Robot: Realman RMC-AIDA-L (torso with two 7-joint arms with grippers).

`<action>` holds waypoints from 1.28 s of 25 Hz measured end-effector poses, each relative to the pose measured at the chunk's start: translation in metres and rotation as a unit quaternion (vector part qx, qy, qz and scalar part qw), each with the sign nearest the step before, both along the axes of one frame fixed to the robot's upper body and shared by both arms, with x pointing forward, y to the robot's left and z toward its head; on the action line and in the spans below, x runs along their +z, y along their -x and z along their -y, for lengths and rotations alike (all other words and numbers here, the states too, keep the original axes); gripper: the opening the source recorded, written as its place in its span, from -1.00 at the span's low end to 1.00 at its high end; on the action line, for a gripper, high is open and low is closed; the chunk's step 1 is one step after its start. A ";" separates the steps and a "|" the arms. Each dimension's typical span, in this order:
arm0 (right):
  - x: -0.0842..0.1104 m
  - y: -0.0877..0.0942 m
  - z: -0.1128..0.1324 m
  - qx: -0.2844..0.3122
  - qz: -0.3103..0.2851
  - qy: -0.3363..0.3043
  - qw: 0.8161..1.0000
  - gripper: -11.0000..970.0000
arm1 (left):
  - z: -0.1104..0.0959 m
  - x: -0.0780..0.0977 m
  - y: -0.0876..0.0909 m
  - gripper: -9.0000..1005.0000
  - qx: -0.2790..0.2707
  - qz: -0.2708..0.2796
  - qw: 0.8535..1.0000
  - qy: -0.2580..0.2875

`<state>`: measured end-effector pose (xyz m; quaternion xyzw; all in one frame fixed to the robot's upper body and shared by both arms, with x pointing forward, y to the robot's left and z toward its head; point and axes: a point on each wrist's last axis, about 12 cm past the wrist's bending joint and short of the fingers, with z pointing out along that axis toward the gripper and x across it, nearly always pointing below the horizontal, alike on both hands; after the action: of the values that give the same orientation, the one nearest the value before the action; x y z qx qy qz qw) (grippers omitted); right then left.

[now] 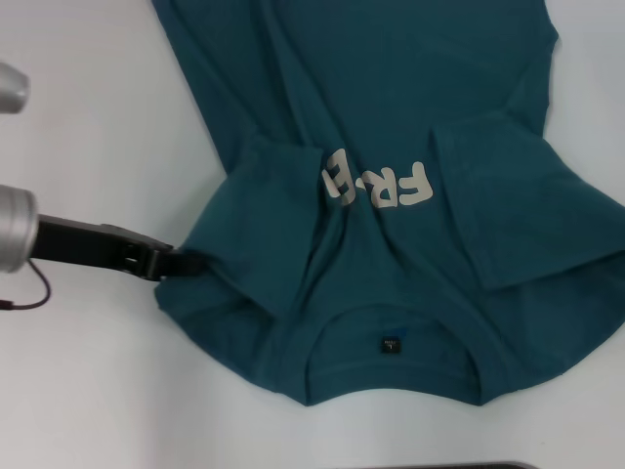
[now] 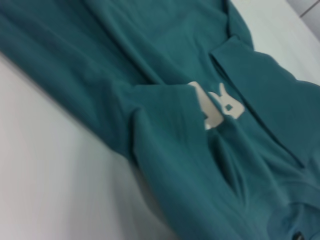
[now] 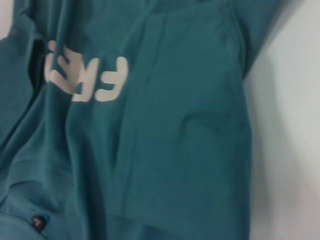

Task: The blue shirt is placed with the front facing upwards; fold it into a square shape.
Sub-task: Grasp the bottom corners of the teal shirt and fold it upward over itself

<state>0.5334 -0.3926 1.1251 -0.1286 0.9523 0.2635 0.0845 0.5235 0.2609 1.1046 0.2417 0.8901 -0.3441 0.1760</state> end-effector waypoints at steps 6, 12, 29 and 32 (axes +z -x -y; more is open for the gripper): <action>0.003 0.008 0.005 0.012 -0.005 -0.012 1.000 -0.97 | -0.015 0.001 0.007 -0.93 0.012 -0.016 1.000 0.010; 0.002 0.016 0.012 0.011 -0.011 -0.012 1.000 -0.97 | -0.029 -0.001 0.013 -0.93 0.031 -0.028 0.999 0.003; -0.002 0.046 0.025 0.012 -0.028 -0.053 0.998 -0.97 | -0.045 0.001 0.034 -0.93 0.034 -0.062 0.997 0.030; -0.001 0.049 0.025 0.020 -0.031 -0.060 0.998 -0.97 | -0.045 0.003 0.039 -0.93 0.029 -0.067 0.997 0.033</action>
<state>0.4847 -0.4175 1.1238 -0.1345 0.9342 0.3255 0.0574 0.4847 0.3057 1.1073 0.1865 0.8947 -0.3833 0.1334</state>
